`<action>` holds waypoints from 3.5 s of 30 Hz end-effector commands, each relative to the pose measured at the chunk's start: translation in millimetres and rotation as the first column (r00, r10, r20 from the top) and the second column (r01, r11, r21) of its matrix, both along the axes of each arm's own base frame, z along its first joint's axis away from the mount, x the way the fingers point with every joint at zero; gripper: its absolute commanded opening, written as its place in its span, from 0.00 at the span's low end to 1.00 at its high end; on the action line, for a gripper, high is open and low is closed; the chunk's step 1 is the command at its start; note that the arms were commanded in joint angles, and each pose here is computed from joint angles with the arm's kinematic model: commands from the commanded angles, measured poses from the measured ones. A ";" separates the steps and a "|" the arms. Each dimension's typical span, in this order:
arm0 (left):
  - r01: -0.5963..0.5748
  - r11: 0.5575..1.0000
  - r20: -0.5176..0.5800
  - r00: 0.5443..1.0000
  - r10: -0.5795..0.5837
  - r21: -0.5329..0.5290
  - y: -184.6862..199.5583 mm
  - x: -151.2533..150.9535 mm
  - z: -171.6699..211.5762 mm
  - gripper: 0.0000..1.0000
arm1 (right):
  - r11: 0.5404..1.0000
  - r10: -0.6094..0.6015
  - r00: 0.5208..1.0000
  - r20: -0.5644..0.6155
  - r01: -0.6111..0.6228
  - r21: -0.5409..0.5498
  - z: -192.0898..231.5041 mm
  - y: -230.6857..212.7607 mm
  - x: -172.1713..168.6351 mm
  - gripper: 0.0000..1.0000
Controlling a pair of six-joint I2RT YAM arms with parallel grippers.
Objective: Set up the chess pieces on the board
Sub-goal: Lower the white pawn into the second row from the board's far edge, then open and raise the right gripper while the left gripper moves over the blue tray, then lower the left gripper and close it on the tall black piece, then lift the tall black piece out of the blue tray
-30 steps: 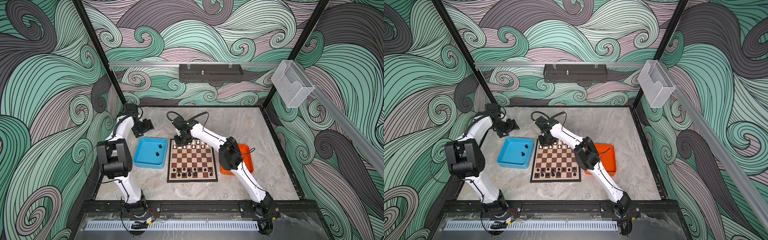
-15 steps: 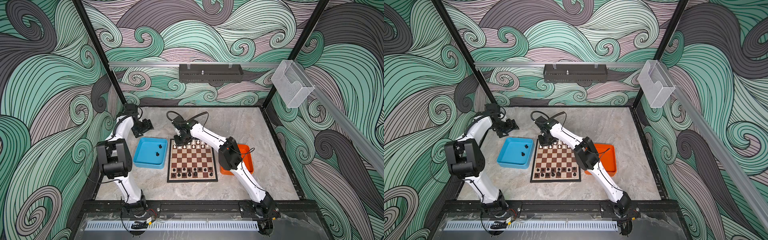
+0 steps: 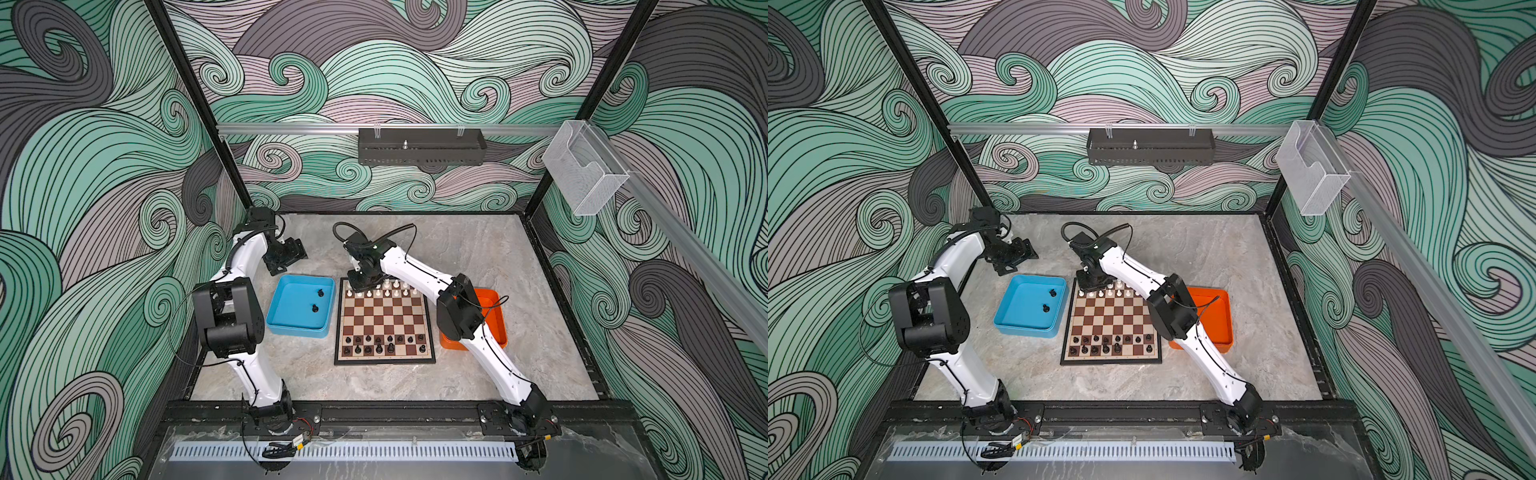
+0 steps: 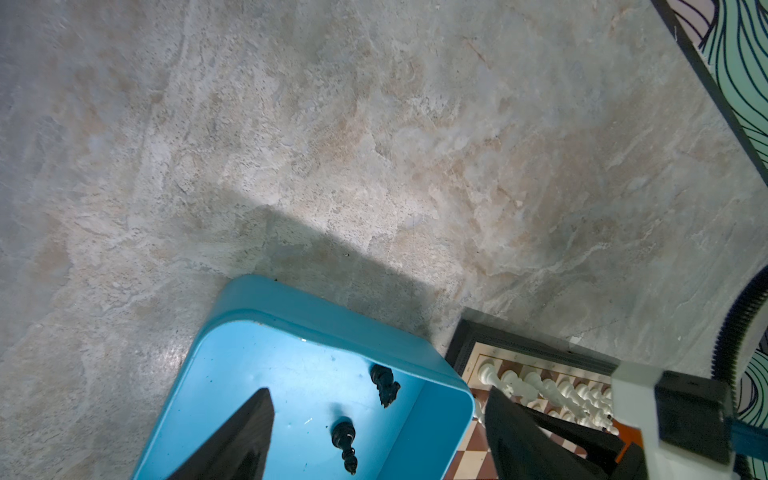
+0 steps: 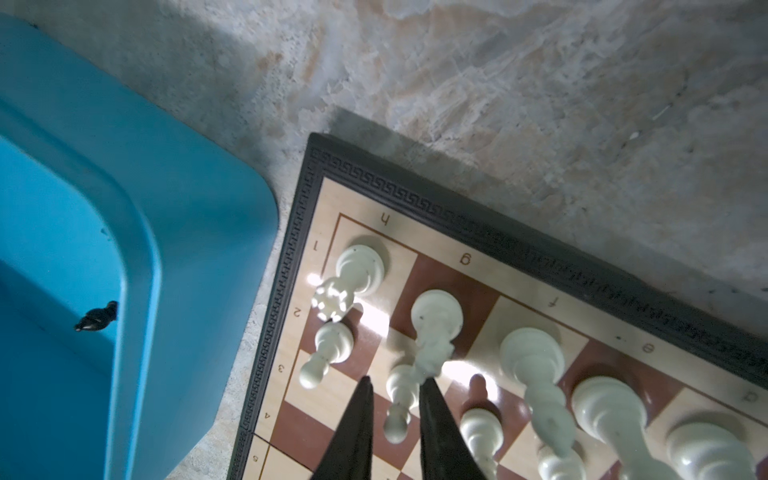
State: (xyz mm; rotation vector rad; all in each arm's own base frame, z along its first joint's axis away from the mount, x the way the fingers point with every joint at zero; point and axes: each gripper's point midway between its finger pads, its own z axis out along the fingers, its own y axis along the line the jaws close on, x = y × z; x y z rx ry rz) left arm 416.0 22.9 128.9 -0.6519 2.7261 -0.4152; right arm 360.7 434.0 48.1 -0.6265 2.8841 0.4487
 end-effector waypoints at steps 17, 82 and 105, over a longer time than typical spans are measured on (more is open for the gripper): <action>-0.037 0.998 -0.029 0.999 0.038 0.049 9.6 -8.5 -5.1 0.83 | 0.997 0.018 0.978 0.208 -0.032 0.065 129.1 -38.9 -3.0 0.42; 0.279 0.937 -0.394 0.902 -0.179 0.212 -56.4 -96.9 -91.3 0.35 | 0.942 -0.325 0.943 0.071 0.316 0.109 50.8 -270.0 -23.5 1.00; 0.313 0.926 -0.423 0.883 -0.202 0.212 -59.9 -94.2 -98.6 0.19 | 0.944 -0.321 0.945 0.068 0.313 0.108 48.8 -268.6 -21.2 1.00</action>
